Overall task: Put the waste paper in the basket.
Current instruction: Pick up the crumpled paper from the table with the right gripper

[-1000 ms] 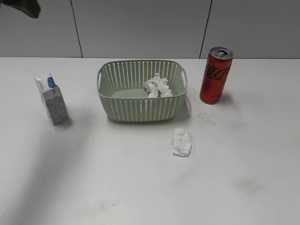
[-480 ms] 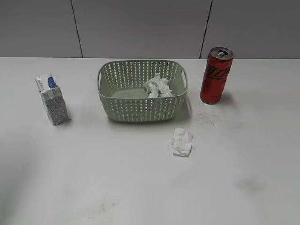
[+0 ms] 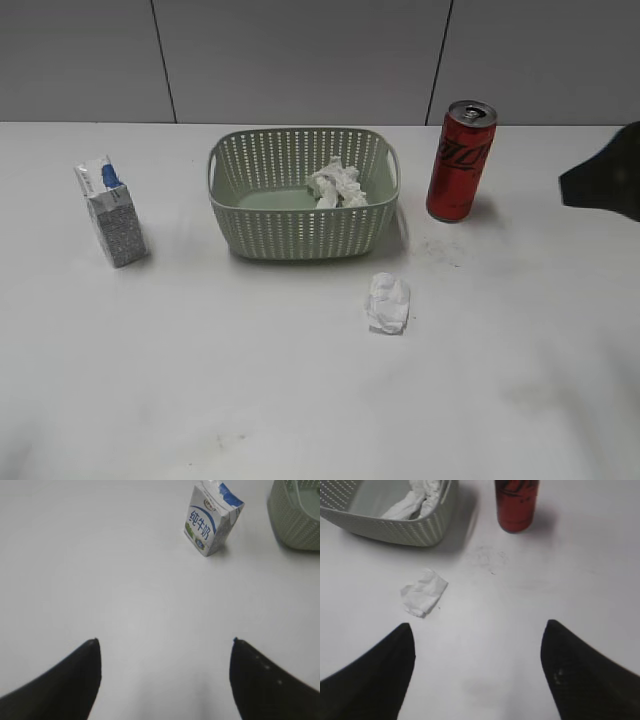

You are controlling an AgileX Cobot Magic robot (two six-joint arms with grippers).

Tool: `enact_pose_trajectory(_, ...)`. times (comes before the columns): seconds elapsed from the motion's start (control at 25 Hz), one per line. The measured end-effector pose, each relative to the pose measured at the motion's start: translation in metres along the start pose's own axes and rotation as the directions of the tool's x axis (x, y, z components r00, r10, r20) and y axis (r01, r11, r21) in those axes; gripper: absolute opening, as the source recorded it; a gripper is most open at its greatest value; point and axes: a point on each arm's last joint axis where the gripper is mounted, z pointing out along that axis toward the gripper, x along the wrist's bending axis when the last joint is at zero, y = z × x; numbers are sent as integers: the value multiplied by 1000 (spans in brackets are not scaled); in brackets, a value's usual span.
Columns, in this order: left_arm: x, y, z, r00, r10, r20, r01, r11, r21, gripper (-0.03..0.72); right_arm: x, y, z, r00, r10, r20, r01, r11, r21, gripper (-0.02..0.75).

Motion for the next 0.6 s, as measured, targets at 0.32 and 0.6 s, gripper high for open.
enact_pose_trajectory(0.32, -14, -74, -30, 999, 38, -11, -40, 987, -156, 592, 49, -15, 74, 989, -95, -116, 111, 984, 139, 589)
enact_pose_trajectory(0.6, -22, -108, -54, 996, 72, -47, -85, 925, -370, 591, 65, -33, 129, 982, -146, -118, 167, 968, 190, 589)
